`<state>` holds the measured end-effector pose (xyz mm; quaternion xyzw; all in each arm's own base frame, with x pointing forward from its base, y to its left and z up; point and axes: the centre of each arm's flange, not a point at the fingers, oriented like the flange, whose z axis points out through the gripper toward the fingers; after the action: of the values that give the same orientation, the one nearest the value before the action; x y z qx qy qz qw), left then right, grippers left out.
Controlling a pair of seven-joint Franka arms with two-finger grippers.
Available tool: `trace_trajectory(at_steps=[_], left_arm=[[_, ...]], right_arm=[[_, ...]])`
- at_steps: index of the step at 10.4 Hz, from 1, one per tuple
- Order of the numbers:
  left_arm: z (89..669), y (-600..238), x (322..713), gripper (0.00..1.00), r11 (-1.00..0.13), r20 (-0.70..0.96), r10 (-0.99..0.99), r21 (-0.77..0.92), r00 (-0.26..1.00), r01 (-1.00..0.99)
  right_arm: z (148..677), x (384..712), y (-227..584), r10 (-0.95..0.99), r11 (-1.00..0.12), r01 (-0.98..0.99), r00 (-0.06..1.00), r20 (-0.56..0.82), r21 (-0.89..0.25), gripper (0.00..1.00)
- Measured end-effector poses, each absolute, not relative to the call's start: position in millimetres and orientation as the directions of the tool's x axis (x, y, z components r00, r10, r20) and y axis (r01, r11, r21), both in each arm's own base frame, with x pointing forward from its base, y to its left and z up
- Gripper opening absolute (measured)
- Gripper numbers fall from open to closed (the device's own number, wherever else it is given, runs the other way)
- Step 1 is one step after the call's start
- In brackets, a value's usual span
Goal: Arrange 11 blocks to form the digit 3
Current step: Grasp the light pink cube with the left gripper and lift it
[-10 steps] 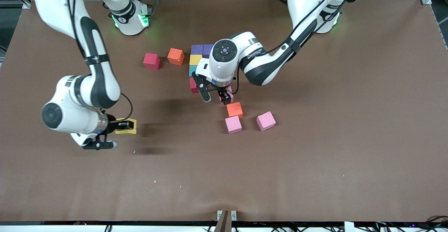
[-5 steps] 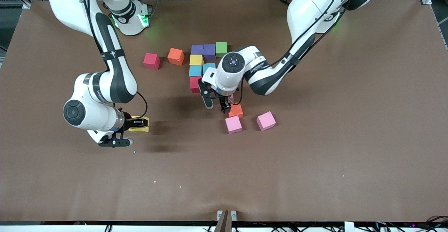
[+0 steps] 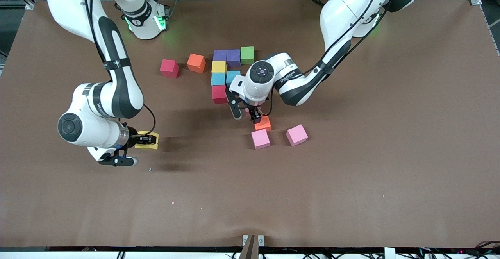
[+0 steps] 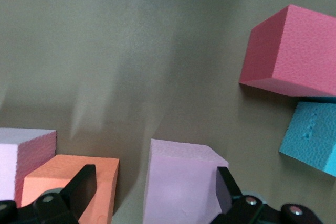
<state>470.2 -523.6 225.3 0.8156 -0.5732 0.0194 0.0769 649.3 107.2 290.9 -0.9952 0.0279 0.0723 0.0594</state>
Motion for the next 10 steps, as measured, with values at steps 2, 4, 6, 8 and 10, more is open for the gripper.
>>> trace_trajectory(at_steps=[2,4,6,8,10], left_arm=[[225,-526,462,1.0,-0.325,0.117,-0.934,0.113,0.337,-0.939],[225,-529,457,1.0,-0.32,0.116,-0.936,0.12,0.333,-0.94],[227,-533,453,1.0,-0.312,0.121,-0.938,0.124,0.326,-0.942],[226,-534,449,1.0,-0.3,0.12,-0.942,0.126,0.314,-0.946],[223,-533,448,1.0,-0.294,0.115,-0.944,0.127,0.309,-0.947]], right_arm=[[291,648,122,-0.03,-0.992,-0.047,0.99,-0.14,-0.116,0.53],[292,647,138,-0.015,-0.993,-0.03,0.993,-0.121,-0.116,0.53],[290,646,152,-0.015,-0.993,-0.027,0.994,-0.108,-0.113,0.53],[288,643,171,-0.011,-0.994,-0.021,0.995,-0.097,-0.109,0.53],[287,644,169,-0.017,-0.994,-0.027,0.996,-0.093,-0.107,0.53]])
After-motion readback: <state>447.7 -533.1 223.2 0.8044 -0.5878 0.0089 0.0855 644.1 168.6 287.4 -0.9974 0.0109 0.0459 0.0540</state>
